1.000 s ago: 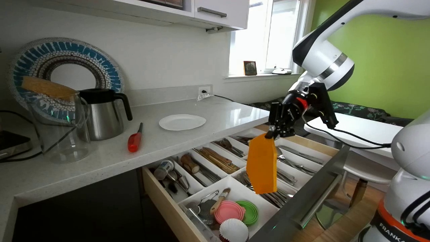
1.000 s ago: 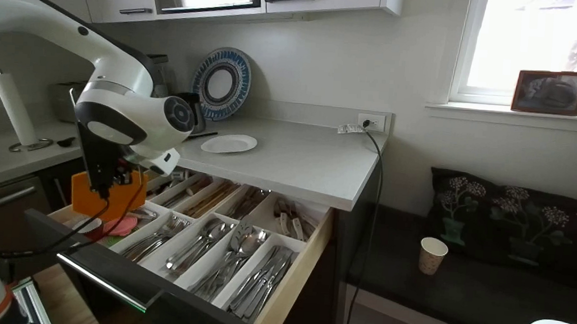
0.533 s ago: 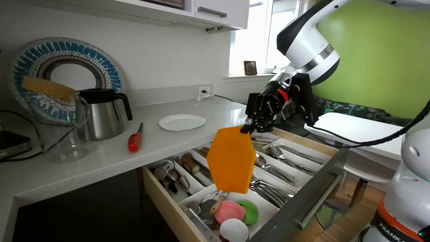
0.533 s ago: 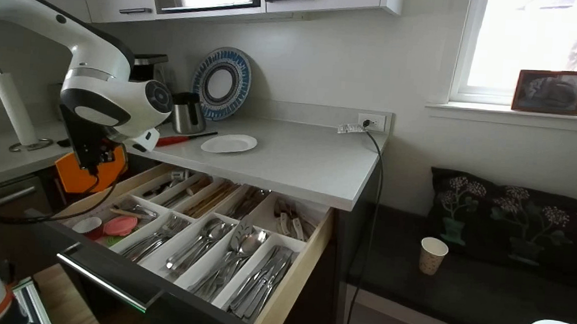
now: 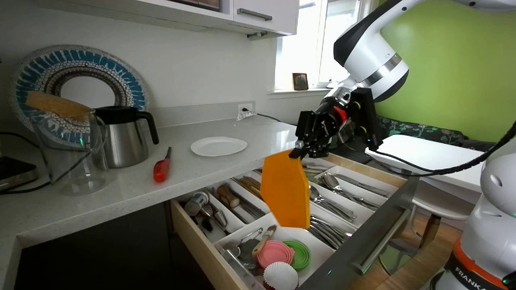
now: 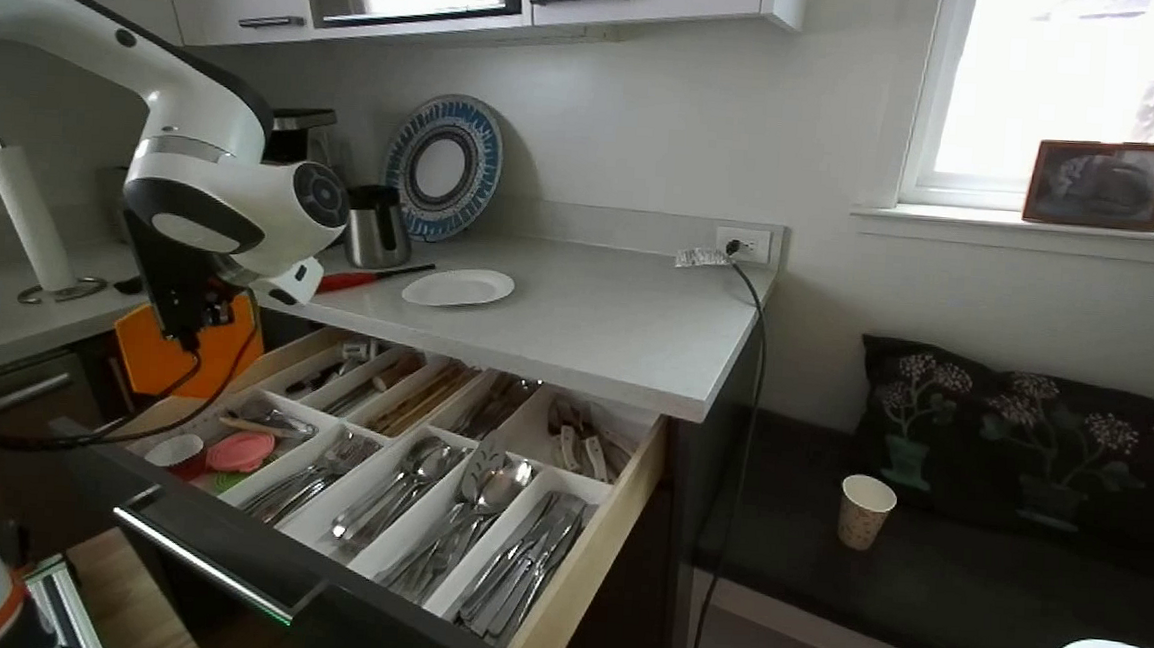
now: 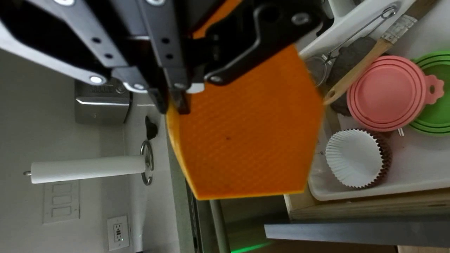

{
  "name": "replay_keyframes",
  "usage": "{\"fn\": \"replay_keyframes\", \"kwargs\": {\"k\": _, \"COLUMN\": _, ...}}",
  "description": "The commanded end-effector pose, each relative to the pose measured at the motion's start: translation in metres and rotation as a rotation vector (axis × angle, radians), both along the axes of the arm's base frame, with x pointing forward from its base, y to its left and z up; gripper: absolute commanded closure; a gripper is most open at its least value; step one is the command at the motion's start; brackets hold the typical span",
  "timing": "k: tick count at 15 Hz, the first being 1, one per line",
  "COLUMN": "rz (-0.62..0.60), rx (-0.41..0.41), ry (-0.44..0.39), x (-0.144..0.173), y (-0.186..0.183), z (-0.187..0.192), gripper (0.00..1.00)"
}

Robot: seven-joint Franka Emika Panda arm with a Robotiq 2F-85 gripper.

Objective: Move the orange mat from the counter to the drawer

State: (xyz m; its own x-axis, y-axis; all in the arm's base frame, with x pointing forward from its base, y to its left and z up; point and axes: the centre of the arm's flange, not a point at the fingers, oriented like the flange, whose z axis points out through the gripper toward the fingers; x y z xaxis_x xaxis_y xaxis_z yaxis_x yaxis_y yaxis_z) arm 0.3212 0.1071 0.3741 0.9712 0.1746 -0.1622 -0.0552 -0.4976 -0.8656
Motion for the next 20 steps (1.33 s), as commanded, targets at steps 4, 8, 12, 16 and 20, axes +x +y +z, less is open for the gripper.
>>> {"fn": "replay_keyframes", "kwargs": {"k": 4, "rz": 0.074, "rx": -0.026, "ry": -0.004, "x": 0.032, "y": 0.020, "z": -0.046, "gripper": 0.98}}
{"fn": "replay_keyframes", "kwargs": {"k": 8, "rz": 0.104, "rx": -0.014, "ry": -0.020, "x": 0.049, "y": 0.034, "z": -0.070, "gripper": 0.98}}
{"fn": "replay_keyframes", "kwargs": {"k": 12, "rz": 0.133, "rx": 0.003, "ry": -0.023, "x": 0.063, "y": 0.043, "z": -0.081, "gripper": 0.98}}
{"fn": "replay_keyframes", "kwargs": {"k": 16, "rz": 0.159, "rx": 0.040, "ry": -0.041, "x": 0.072, "y": 0.050, "z": -0.089, "gripper": 0.98}}
{"fn": "replay_keyframes", "kwargs": {"k": 20, "rz": 0.215, "rx": 0.052, "ry": -0.076, "x": 0.079, "y": 0.065, "z": -0.099, "gripper": 0.98}}
